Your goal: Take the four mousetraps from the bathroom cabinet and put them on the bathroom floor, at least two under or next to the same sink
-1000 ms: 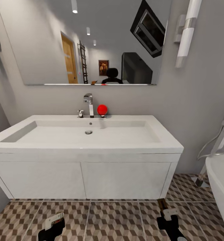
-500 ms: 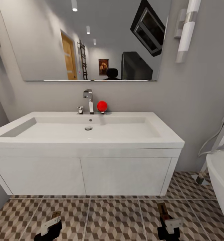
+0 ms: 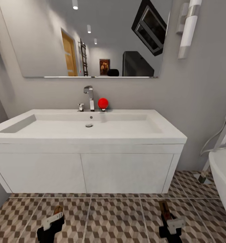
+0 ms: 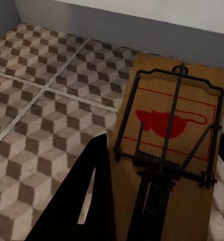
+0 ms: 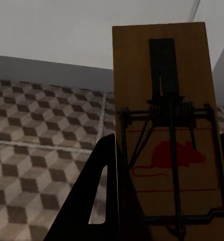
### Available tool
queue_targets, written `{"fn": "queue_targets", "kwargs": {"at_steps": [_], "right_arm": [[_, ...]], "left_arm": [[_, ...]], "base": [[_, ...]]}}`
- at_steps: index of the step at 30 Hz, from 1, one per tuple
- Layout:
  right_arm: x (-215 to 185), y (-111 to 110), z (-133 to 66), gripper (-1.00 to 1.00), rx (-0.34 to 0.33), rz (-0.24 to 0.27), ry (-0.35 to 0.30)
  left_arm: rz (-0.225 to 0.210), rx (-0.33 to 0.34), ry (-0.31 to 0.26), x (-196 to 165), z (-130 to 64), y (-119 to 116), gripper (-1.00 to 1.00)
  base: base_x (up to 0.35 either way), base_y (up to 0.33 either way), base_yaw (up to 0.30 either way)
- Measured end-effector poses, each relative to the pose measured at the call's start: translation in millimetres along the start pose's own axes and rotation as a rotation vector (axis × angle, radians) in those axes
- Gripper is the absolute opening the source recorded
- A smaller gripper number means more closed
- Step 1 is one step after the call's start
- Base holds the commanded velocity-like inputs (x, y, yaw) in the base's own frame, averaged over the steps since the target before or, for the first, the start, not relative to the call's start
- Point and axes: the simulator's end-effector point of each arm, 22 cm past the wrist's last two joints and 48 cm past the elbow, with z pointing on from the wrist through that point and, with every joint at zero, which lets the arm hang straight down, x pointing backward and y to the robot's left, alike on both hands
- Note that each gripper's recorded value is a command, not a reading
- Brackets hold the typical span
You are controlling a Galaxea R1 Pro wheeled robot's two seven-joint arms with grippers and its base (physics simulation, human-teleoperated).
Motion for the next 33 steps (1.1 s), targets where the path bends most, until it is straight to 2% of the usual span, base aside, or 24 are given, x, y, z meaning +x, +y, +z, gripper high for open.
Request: {"fn": "queue_targets", "kwargs": {"at_steps": [4,7,11,15,19,30,33], "right_arm": [[9,1,0.5,-1.00,0.002,0.002,0.000],[14,1,0.7,-1.00,0.004,0.003,0.000],[15,-1,0.7,-1.00,0.007,0.004,0.005],[25,0,0.4,-1.00,0.007,0.004,0.050],[28,0,0.3,-1.00,0.007,0.003,0.064],[39,2,0.2,-1.00,0.002,0.001,0.085],[54,3,-0.4,-1.00,0.000,0.000,0.124]], "left_arm": [[0.006,0.001,-0.063,-4,1.6,4,-1.00],[0.007,-0.003,-0.081,-1,1.3,7,-1.00],[0.007,-0.012,-0.072,2,1.4,12,-1.00],[0.014,-0.013,-0.056,9,-0.3,14,-1.00],[0.021,-0.017,-0.041,16,-2.2,16,-1.00],[0.022,-0.023,-0.040,23,-0.8,19,-1.00],[0.021,-0.025,-0.047,28,0.9,21,-1.00]], "base": [[0.000,0.000,0.000],[0.000,0.000,0.000],[0.000,0.000,0.000],[0.000,0.000,0.000],[0.000,0.000,0.000],[0.000,0.000,0.000],[0.000,0.000,0.000]]}}
